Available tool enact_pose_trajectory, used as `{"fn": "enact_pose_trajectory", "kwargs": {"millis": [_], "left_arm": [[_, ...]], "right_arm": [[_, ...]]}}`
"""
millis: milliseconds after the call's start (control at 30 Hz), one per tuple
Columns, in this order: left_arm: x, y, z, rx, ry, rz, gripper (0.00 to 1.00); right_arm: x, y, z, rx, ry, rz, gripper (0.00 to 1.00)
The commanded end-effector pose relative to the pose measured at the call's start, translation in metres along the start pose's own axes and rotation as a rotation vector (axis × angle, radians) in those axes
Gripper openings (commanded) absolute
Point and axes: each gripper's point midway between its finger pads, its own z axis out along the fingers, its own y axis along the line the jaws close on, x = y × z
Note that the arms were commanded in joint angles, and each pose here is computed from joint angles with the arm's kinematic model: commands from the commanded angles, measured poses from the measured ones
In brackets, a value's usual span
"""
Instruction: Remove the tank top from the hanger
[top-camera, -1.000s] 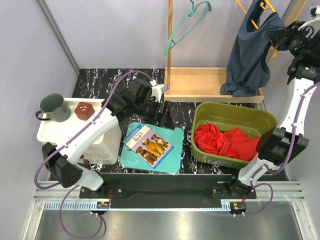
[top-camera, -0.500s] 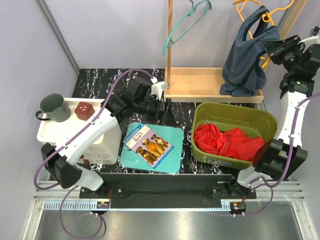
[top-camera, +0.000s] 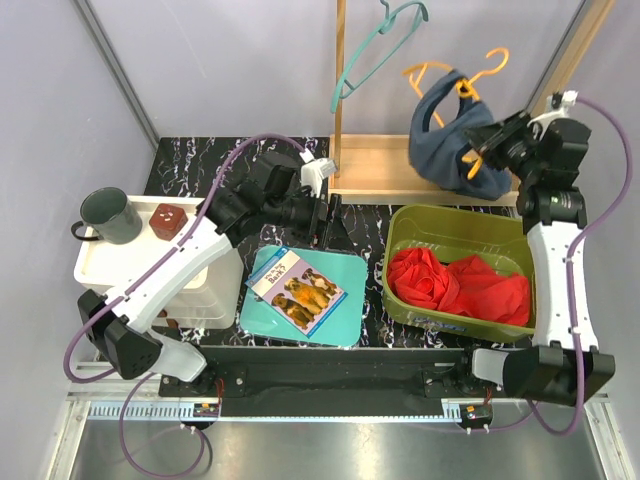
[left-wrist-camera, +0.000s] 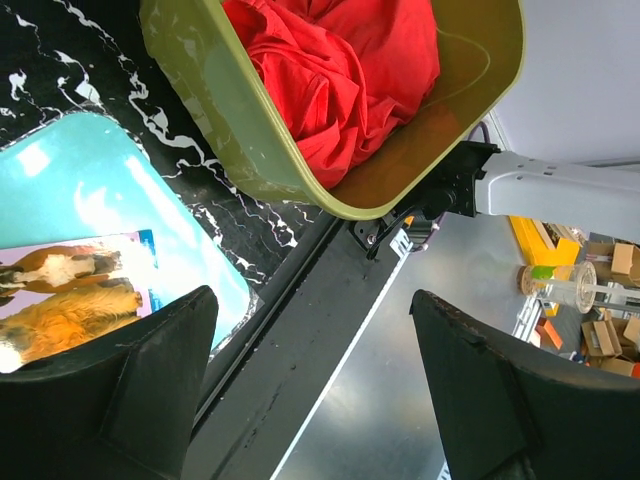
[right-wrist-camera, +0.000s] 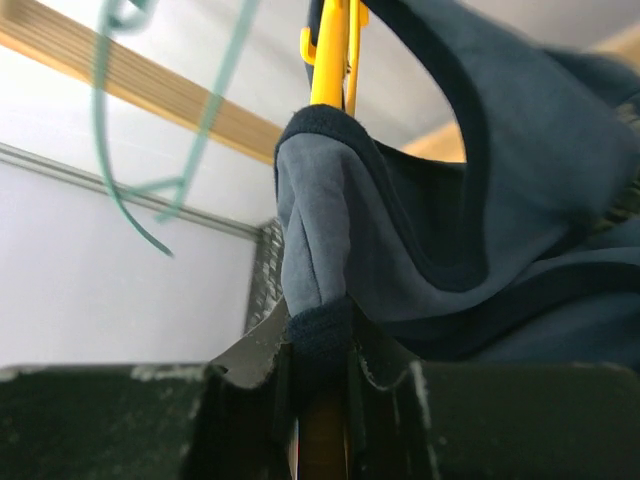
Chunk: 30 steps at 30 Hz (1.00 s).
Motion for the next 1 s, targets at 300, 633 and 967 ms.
{"fn": "enact_pose_trajectory", "kwargs": {"millis": [300,633,967], "left_arm": [[-0.037,-0.001,-0.044,-0.123,-0.237,0.102,0.83],[-0.08,-0.024,-0.096,-0.141,-0.553,0.142,0.73],[-0.123,-0.023,-0.09,-0.109,-0.659,-0.073,0.74]], "right_arm": [[0.15,0.004,-0.055,-0.096,0.46,-0.086,0.0],[0.238,0.065,-0.077,-0.355,0.784,-0.123,0.0],[0.253,0.088,-0.095,-0.517,0.784,-0.173,0.0]]}}
